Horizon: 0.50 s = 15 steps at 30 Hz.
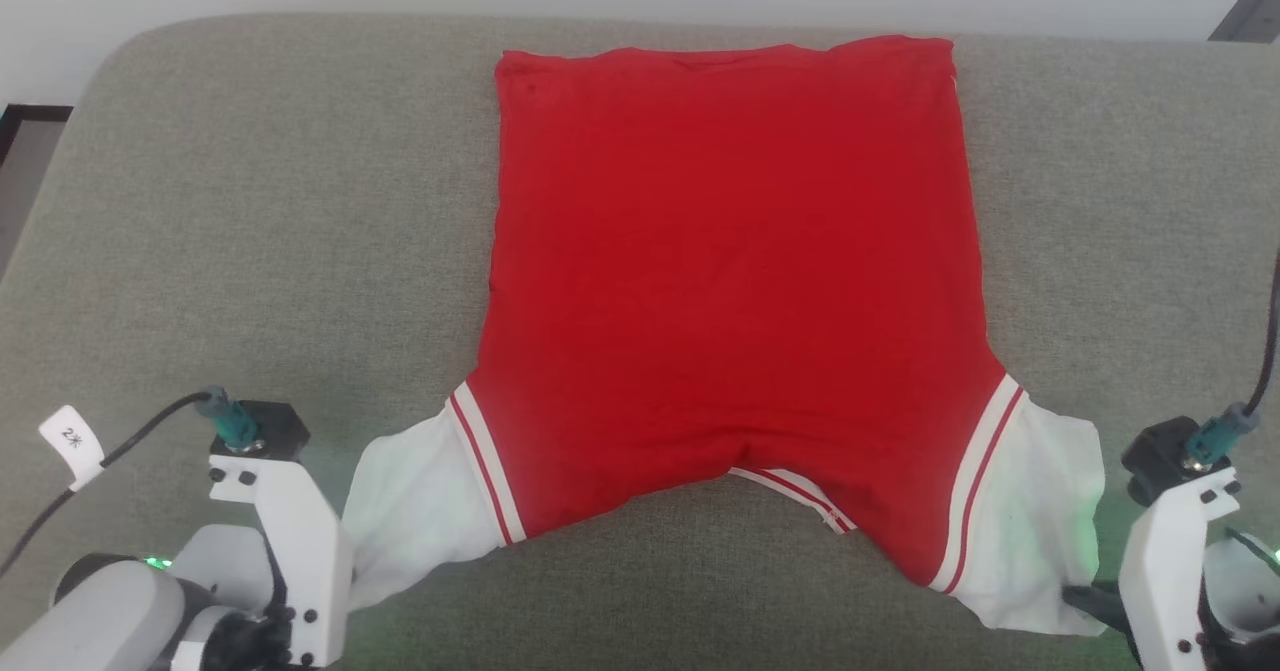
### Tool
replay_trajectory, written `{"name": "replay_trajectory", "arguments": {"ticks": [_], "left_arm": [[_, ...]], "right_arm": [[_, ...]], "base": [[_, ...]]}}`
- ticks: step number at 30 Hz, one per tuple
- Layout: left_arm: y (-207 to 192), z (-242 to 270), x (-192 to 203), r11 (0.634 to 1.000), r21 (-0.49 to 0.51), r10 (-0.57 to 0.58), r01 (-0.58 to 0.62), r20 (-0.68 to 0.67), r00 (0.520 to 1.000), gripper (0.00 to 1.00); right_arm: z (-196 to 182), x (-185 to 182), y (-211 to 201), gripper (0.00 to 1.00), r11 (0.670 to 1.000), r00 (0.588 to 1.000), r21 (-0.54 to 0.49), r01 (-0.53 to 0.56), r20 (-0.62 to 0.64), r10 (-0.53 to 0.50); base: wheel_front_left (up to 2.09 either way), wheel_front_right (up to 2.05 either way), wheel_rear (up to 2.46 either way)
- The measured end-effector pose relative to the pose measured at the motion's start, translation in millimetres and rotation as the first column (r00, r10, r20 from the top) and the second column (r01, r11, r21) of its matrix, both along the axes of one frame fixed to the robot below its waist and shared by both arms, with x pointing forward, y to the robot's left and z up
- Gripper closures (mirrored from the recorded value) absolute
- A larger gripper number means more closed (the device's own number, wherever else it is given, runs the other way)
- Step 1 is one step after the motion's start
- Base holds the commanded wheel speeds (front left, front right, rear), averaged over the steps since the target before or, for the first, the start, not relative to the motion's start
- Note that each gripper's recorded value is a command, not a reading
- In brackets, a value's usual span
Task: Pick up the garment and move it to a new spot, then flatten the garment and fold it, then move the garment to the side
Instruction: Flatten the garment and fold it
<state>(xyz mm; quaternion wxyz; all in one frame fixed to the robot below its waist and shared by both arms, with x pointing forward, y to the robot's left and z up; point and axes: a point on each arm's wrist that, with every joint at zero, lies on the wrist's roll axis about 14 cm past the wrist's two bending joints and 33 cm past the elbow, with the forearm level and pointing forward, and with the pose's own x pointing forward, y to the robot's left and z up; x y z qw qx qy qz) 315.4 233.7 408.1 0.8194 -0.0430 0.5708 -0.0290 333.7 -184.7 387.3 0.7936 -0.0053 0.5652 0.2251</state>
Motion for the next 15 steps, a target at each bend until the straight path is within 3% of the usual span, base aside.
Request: {"name": "replay_trajectory", "arguments": {"ticks": [1,2,9,15], "left_arm": [[-1.5,-1.4,1.9,1.0,-0.007,0.006,-0.006,0.009,1.0,1.0],[-3.0,-3.1,3.1,1.0,-0.01,0.006,-0.006,0.017,1.0,1.0],[-13.5,-3.3,19.5,0.999,-0.054,0.011,-0.005,0.127,0.992,1.0],[-14.9,3.6,36.6,0.998,-0.067,0.014,0.003,0.249,0.968,1.0]], "right_arm": [[-3.1,-0.4,1.5,0.51,1.0,1.0,-0.003,0.0,0.0,0.0],[-4.0,1.9,3.5,0.0,1.0,1.0,0.002,0.006,0.014,-0.006],[3.9,21.5,6.8,0.0,0.999,0.991,0.018,0.037,0.127,-0.039],[33.0,55.7,5.2,0.0,0.993,0.946,0.071,0.092,0.307,-0.109]], "base": [[0.0,0.0,0.0],[0.0,0.0,0.0],[0.0,0.0,0.0],[0.0,0.0,0.0]]}}
